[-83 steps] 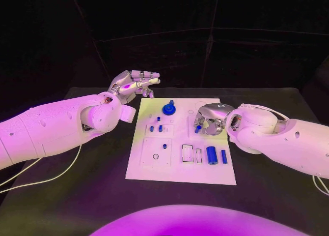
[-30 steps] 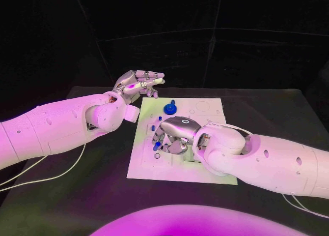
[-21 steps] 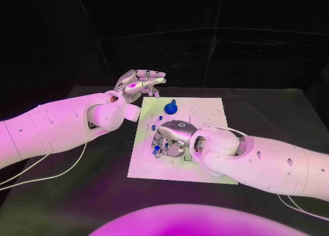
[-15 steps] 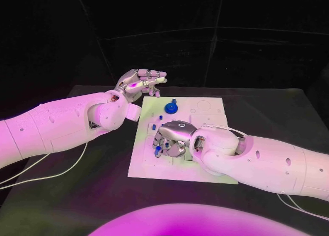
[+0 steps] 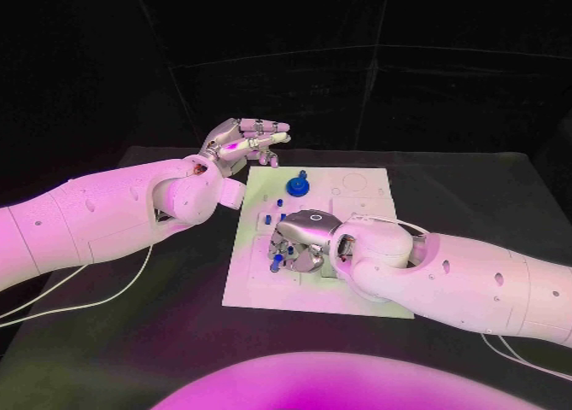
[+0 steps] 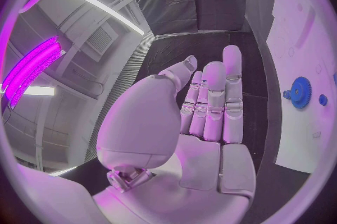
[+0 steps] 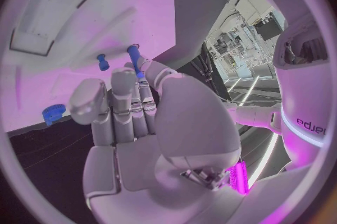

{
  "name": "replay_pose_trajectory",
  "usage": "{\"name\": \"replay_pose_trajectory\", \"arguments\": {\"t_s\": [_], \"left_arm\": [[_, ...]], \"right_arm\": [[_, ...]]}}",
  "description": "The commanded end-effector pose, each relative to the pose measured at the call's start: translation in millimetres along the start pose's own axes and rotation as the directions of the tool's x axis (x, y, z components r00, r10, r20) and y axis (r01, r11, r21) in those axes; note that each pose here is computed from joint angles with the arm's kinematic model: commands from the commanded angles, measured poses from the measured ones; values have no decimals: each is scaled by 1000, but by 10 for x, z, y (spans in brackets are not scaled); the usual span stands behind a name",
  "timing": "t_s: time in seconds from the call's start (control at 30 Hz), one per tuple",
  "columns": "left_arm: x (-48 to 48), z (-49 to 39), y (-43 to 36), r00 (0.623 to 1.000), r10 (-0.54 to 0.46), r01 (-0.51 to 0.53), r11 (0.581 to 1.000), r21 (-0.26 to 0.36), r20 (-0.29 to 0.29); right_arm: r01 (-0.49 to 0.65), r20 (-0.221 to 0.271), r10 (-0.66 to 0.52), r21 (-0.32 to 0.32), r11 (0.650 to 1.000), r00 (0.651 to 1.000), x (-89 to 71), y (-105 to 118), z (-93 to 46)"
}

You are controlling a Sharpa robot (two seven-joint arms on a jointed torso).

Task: Assemble the parts on the task board

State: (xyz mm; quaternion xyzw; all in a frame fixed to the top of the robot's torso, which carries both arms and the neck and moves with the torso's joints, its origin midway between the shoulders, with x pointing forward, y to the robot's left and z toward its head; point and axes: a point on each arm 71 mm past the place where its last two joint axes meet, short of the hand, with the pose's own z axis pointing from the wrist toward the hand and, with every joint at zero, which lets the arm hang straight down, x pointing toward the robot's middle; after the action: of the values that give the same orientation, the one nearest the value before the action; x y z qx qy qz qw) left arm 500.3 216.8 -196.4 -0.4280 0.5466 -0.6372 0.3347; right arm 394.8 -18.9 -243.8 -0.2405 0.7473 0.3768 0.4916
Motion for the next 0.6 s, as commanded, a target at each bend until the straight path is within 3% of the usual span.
{"name": "replay_pose_trajectory", "arguments": {"t_s": [0.03, 0.6], "left_arm": [[9, 3, -16, 1000, -8, 8, 1000, 7, -10], [5, -2, -17, 1000, -8, 8, 1000, 6, -10]], "right_arm": [[14, -17, -14, 0, 1000, 1000, 10, 3, 6], [31, -31, -31, 15, 999, 999, 35, 1, 47]]}}
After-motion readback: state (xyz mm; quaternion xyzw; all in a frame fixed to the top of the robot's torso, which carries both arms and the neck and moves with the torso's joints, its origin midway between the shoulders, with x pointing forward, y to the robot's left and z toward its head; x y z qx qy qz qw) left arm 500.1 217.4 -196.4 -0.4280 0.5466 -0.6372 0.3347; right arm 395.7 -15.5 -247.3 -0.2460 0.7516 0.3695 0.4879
